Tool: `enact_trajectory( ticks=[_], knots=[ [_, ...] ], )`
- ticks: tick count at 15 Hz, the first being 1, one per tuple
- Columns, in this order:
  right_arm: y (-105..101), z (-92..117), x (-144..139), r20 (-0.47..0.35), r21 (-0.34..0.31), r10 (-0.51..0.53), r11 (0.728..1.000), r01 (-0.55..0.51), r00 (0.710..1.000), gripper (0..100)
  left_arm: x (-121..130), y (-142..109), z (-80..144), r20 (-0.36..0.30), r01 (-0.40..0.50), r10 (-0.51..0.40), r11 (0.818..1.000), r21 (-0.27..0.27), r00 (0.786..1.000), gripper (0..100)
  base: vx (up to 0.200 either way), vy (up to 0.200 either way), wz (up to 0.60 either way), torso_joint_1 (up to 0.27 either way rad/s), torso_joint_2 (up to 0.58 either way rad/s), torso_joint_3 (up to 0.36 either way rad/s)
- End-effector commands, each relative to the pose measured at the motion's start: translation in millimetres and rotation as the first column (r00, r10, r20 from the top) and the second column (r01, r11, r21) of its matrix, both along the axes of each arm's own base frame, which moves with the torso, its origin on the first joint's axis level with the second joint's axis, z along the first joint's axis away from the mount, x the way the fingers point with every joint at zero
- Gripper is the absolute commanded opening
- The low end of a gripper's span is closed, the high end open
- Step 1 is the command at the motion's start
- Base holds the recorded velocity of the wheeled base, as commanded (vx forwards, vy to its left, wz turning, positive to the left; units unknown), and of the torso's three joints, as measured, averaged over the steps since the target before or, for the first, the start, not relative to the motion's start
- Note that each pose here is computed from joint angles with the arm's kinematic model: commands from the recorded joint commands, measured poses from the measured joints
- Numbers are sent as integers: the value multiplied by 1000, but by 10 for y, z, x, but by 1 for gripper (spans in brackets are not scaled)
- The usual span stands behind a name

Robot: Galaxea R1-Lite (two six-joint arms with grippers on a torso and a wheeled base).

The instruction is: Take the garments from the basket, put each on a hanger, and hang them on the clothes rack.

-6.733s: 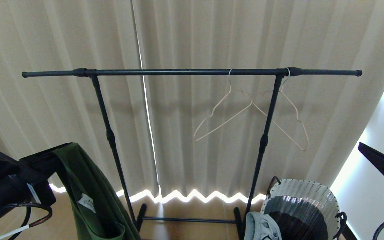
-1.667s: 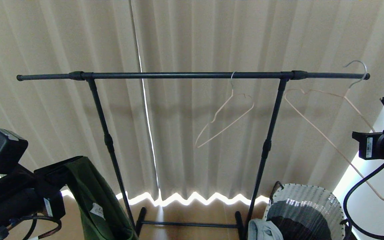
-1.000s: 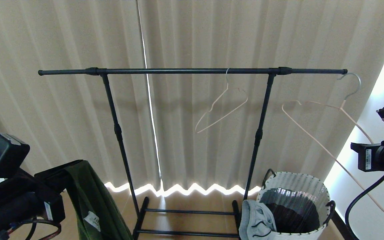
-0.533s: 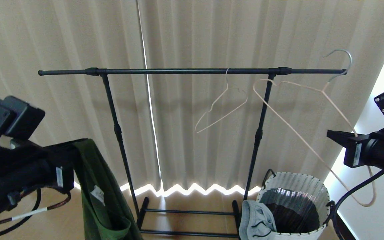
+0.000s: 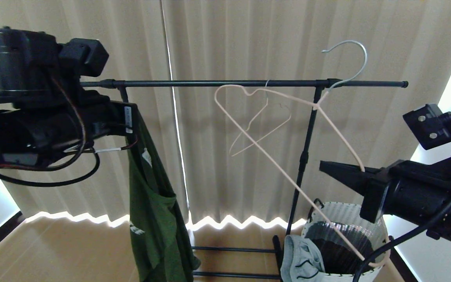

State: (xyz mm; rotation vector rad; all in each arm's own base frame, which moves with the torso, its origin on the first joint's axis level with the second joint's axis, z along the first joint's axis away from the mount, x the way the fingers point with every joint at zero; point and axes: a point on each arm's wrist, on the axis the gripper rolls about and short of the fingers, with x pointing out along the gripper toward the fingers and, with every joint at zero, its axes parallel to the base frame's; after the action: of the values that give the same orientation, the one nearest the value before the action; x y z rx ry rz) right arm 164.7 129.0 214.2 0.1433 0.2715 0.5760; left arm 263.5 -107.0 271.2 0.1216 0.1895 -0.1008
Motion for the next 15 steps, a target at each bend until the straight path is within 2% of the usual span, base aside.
enact_trajectory(
  ticks=[1, 3, 6, 11, 15],
  knots=[
    [195, -34, -160, -33, 24, 112, 994, -111, 993, 0, 319, -229, -146, -40, -2, 1, 1000, -16, 999, 0, 0, 0, 0, 0, 0, 0],
    [274, -47, -249, -38, 23, 167, 986, -166, 985, 0, 381, -331, -161, -39, -12, 10, 999, -44, 999, 0, 0, 0, 0, 0, 0, 0],
    [341, -136, -371, -62, 4, 229, 973, -229, 971, 0, 439, -384, -146, -30, -24, 23, 998, -58, 999, 0, 0, 0, 0, 0, 0, 0],
    [368, -172, -359, -74, -8, 231, 973, -232, 970, 0, 420, -386, -130, -26, -21, 20, 998, -60, 999, 0, 0, 0, 0, 0, 0, 0],
    [493, -245, -249, -107, -31, 220, 974, -224, 970, 0, 345, -470, -115, -18, -30, 30, 998, -54, 999, 0, 0, 0, 0, 0, 0, 0]
  ],
)
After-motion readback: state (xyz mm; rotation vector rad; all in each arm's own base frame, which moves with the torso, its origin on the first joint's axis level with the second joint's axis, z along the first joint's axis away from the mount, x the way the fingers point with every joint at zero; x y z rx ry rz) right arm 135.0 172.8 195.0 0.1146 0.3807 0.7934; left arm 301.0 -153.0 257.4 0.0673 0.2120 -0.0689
